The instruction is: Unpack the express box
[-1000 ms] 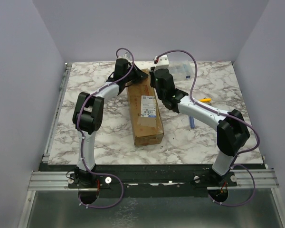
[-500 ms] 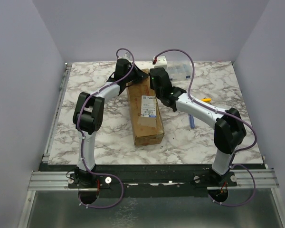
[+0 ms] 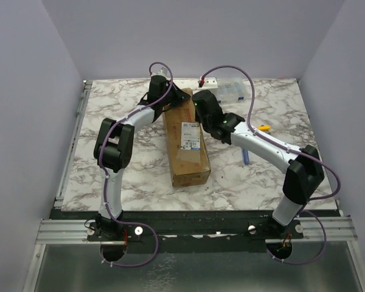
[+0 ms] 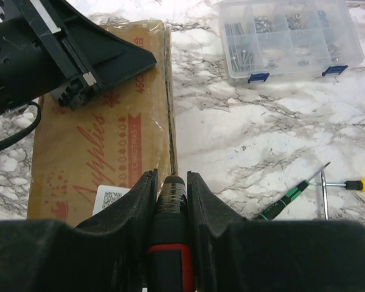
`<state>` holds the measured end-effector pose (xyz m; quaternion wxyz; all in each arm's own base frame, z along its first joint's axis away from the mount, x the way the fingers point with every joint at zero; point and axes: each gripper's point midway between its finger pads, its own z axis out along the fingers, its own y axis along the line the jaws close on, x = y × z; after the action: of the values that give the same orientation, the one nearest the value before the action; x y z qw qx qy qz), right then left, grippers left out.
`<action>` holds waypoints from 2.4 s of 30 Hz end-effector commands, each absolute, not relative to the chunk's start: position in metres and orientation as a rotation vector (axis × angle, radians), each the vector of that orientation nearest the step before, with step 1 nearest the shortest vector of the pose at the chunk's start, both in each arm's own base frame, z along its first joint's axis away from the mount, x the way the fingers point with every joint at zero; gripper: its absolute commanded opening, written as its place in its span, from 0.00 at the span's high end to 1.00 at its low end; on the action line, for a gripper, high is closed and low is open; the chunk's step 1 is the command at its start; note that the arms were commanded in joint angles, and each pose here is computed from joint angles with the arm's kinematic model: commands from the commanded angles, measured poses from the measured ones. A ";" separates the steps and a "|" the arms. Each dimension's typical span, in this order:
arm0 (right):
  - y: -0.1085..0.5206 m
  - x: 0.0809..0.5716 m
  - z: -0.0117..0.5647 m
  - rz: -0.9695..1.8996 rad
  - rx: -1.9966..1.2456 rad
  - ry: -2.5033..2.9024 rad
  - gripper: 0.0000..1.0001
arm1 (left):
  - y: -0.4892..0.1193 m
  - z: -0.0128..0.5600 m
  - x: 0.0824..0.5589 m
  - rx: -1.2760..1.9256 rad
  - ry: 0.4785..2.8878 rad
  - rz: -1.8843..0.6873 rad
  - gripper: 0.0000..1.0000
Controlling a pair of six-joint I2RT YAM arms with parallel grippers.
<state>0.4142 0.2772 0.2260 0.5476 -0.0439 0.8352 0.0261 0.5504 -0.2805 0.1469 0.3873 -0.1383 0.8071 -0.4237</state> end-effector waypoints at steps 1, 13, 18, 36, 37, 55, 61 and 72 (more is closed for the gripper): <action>0.260 0.375 0.209 -0.024 -0.156 2.085 1.00 | -0.239 0.033 0.526 -0.520 2.347 -0.769 1.00; 0.251 0.307 0.195 -0.074 -0.185 2.175 1.00 | -0.240 0.028 0.525 -0.522 2.363 -0.767 1.00; 0.248 0.273 0.192 -0.091 -0.207 2.212 1.00 | -0.237 0.024 0.525 -0.526 2.367 -0.751 1.00; 0.235 0.168 0.173 -0.098 -0.235 2.326 1.00 | -0.233 0.014 0.526 -0.509 2.386 -0.705 1.00; 0.235 0.162 0.173 -0.100 -0.240 2.328 1.00 | -0.233 0.014 0.526 -0.510 2.386 -0.703 1.00; 0.210 0.162 0.208 0.014 -0.155 2.182 1.00 | -0.283 0.124 0.528 -0.166 2.247 -0.999 0.52; 0.209 0.218 0.219 0.187 -0.152 2.106 1.00 | -0.275 0.242 0.511 0.037 2.071 -0.975 0.22; 0.228 0.280 0.208 0.186 -0.254 2.086 1.00 | -0.186 0.200 0.411 -0.050 2.225 -0.609 0.21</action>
<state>0.2652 0.1987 0.2014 0.4788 -0.0587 0.8749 0.0425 0.4402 -0.2268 0.2765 0.4585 0.0032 0.8238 -0.3333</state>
